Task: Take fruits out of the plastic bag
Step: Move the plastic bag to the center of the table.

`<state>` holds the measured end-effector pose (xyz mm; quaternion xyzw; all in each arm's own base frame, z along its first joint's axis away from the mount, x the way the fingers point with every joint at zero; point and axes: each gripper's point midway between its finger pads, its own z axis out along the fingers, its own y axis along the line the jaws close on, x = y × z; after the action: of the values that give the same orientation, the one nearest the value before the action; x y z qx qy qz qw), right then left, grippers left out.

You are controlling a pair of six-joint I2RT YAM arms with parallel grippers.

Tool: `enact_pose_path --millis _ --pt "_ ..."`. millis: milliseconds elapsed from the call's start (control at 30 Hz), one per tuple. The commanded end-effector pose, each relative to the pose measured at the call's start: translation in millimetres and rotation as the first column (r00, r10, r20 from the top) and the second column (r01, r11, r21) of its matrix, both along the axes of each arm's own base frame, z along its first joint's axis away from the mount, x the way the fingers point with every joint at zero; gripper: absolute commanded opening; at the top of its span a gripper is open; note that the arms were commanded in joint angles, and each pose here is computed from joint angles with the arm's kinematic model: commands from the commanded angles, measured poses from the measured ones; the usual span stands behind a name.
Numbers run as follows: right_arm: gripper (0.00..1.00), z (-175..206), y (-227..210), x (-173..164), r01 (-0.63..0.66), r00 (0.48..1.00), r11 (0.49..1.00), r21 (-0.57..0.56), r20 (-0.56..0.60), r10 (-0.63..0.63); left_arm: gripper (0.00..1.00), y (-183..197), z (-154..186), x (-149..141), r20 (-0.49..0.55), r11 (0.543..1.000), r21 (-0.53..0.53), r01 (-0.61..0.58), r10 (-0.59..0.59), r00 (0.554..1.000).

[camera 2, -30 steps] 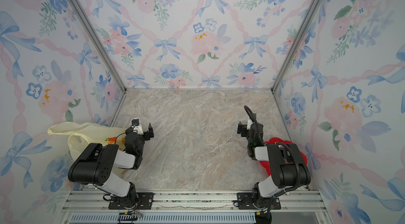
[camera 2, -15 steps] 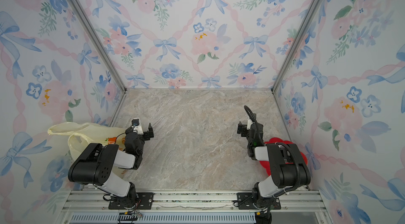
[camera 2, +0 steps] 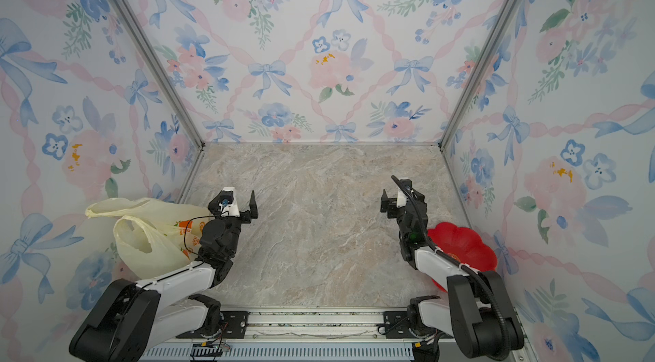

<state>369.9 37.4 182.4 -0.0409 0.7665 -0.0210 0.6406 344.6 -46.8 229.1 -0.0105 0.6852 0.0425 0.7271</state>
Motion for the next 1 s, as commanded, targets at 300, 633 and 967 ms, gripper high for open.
enact_pose_path --millis 300,633,967 --pt "0.97 89 -8 -73 0.042 0.999 0.951 0.306 -0.016 -0.039 0.98 1 51 -41 -0.269 0.869 -0.491 -0.065 -0.080 0.960" --pt "0.97 94 -30 -105 0.130 0.991 0.878 0.461 -0.050 -0.121 0.98 19 155 -123 -0.212 0.862 -0.505 0.028 -0.155 0.965" --pt "0.97 71 -23 -91 0.156 0.982 0.877 0.455 -0.163 -0.090 0.98 123 201 -208 -0.181 0.802 -0.461 -0.380 0.334 0.925"
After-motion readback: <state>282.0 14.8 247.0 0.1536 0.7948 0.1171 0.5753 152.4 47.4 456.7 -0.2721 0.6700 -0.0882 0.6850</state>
